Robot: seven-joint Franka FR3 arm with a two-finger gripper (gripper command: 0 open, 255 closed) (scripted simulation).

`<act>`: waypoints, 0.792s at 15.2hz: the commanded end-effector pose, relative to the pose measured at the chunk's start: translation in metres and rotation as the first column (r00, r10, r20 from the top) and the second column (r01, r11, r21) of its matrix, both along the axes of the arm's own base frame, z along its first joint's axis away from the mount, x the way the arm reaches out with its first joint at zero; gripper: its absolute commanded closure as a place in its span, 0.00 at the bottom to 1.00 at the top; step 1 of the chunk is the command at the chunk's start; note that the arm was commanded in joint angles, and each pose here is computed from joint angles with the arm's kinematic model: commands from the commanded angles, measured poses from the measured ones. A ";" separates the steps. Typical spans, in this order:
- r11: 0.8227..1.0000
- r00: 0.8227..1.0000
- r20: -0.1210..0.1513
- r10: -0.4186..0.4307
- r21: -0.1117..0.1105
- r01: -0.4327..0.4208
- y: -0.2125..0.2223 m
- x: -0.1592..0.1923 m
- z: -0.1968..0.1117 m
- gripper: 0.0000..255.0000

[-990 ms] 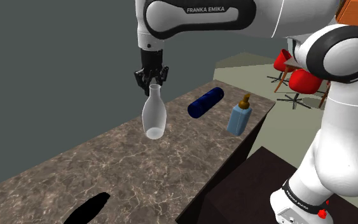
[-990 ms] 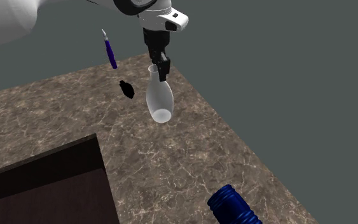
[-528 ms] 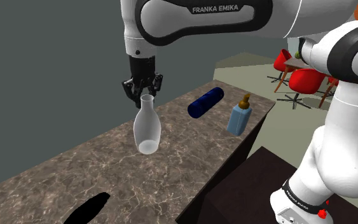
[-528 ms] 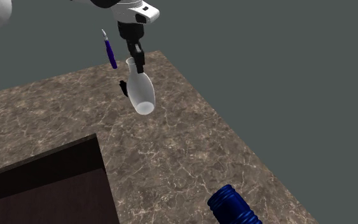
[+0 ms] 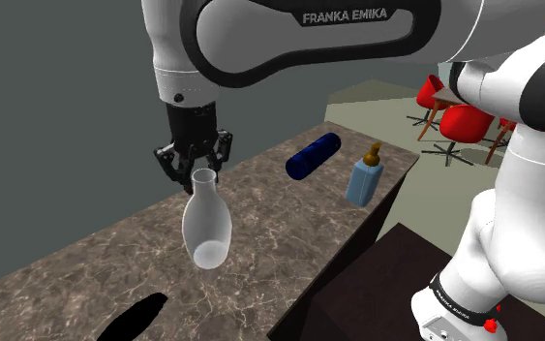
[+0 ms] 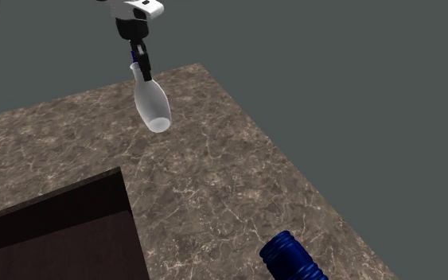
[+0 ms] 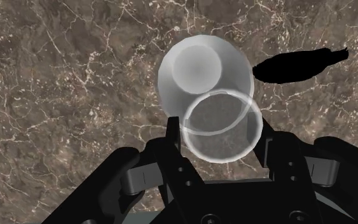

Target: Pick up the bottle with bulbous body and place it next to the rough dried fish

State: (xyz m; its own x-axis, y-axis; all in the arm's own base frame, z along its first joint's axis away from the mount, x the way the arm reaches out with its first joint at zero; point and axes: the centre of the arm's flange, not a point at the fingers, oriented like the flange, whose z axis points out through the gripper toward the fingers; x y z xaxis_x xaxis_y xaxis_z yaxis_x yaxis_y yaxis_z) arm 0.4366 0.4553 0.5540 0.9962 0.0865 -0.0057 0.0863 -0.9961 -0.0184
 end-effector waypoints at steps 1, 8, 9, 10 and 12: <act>1.000 1.000 0.000 -0.002 0.000 0.002 0.018 -0.017 -0.001 1.00; 1.000 1.000 0.000 -0.002 0.000 0.002 0.094 -0.083 -0.001 1.00; 1.000 1.000 0.000 -0.002 0.000 0.002 0.094 -0.083 -0.006 1.00; 1.000 1.000 0.000 -0.002 0.000 0.002 0.094 -0.083 -0.011 1.00; 1.000 1.000 0.000 -0.002 0.000 0.002 0.094 -0.083 -0.022 1.00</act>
State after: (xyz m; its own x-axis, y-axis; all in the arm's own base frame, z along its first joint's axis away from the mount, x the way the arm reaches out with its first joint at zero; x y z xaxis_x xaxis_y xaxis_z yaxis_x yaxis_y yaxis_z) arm 0.3546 0.5488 0.5375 0.9963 0.0857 -0.0059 0.0855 -0.9962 -0.0184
